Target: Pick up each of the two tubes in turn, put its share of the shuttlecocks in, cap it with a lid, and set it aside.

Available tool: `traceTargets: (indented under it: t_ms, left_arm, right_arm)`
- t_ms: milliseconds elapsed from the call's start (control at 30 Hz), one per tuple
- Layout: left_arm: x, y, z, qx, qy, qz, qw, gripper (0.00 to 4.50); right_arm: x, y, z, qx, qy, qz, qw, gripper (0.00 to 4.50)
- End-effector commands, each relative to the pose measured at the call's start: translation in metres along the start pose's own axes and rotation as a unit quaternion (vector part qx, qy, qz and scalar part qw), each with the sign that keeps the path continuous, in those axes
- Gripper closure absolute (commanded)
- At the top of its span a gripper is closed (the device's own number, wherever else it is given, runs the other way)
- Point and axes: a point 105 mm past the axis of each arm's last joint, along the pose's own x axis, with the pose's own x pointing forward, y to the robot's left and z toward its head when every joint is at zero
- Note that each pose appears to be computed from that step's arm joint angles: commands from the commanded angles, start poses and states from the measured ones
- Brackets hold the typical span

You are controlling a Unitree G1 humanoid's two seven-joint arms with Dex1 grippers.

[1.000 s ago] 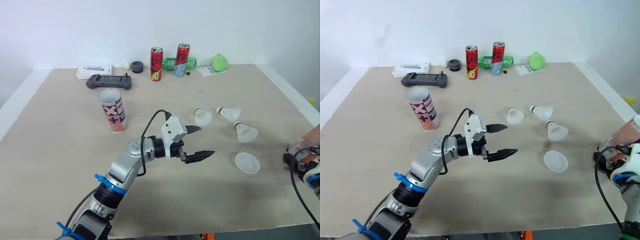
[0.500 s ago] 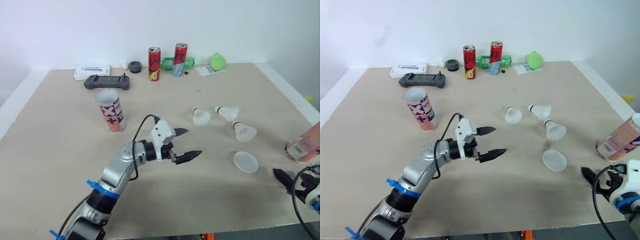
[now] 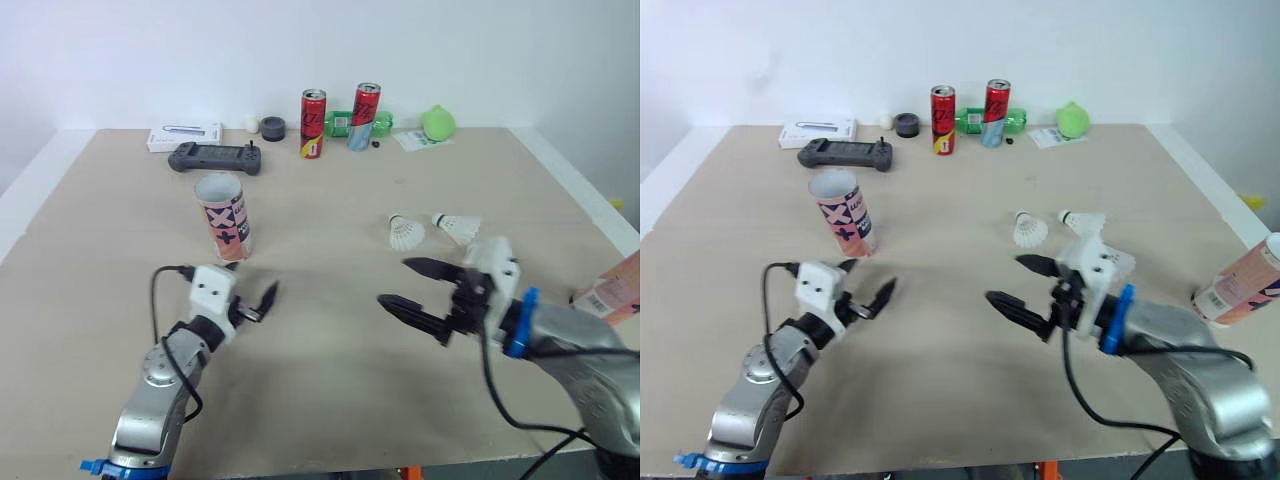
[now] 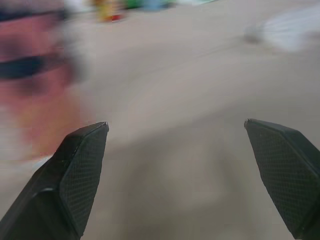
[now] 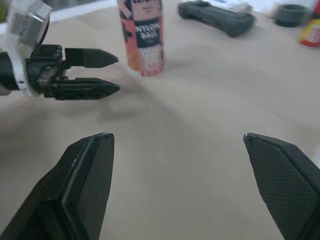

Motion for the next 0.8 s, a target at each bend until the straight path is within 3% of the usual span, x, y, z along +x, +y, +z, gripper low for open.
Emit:
traceTargets:
  t_ms: [33,433,800]
  left_arm:
    - [0.002,0.019,0.002,0.024,0.019,0.052,0.998,0.0]
    - [0.047,0.042,-0.021,0.005,0.109,0.039,0.993,0.0]
    - [0.073,0.046,-0.028,0.007,0.113,0.036,0.993,0.0]
  right_arm:
    - [0.019,0.001,0.007,-0.028,-0.022,0.014,0.999,0.05]
    - [0.031,0.0,0.01,-0.055,-0.031,0.018,0.998,0.05]
    - [0.032,0.001,0.009,-0.052,-0.035,0.008,0.998,0.05]
